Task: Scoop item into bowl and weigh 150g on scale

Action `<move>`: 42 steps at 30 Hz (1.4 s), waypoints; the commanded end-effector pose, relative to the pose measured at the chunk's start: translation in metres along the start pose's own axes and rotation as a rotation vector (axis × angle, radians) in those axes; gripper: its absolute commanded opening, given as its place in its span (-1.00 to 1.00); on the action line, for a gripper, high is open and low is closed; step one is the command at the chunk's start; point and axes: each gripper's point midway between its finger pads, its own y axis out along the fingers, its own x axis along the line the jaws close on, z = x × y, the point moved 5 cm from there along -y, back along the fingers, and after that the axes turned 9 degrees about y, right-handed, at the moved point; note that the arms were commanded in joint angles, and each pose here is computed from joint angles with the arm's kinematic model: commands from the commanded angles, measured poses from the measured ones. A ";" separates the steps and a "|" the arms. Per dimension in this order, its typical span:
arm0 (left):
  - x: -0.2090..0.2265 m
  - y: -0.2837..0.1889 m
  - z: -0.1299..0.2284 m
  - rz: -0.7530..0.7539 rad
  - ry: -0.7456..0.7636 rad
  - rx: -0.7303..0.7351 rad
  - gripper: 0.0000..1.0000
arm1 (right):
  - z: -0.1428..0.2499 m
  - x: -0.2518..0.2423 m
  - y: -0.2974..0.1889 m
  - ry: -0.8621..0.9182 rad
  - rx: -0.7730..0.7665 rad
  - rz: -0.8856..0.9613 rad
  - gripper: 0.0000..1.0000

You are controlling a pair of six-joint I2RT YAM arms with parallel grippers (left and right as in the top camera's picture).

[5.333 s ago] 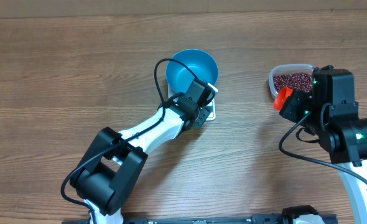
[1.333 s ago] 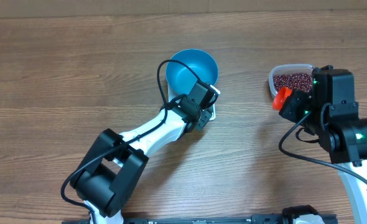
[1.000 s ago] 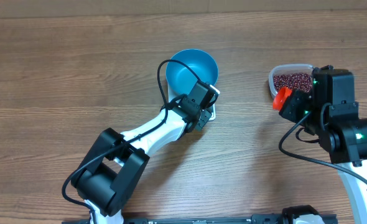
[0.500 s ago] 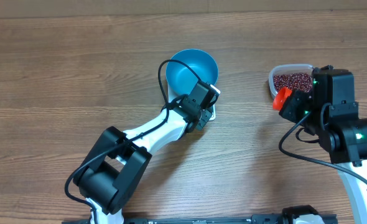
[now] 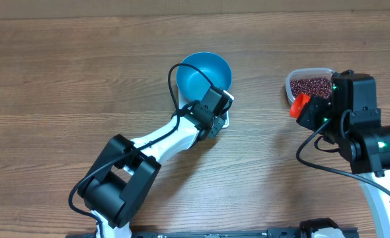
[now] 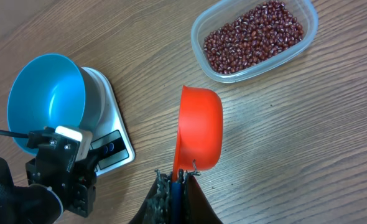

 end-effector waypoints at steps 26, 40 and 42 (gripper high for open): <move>0.035 -0.173 0.006 -0.023 -0.174 -0.125 0.99 | -0.005 0.004 -0.006 -0.008 -0.023 -0.017 -0.92; 0.080 -0.192 0.020 -0.008 -0.176 -0.183 0.99 | 0.000 -0.001 -0.006 -0.009 0.002 0.009 -0.93; 0.086 -0.192 0.021 -0.019 -0.187 -0.184 0.99 | 0.000 -0.001 -0.006 -0.009 0.001 0.013 -0.93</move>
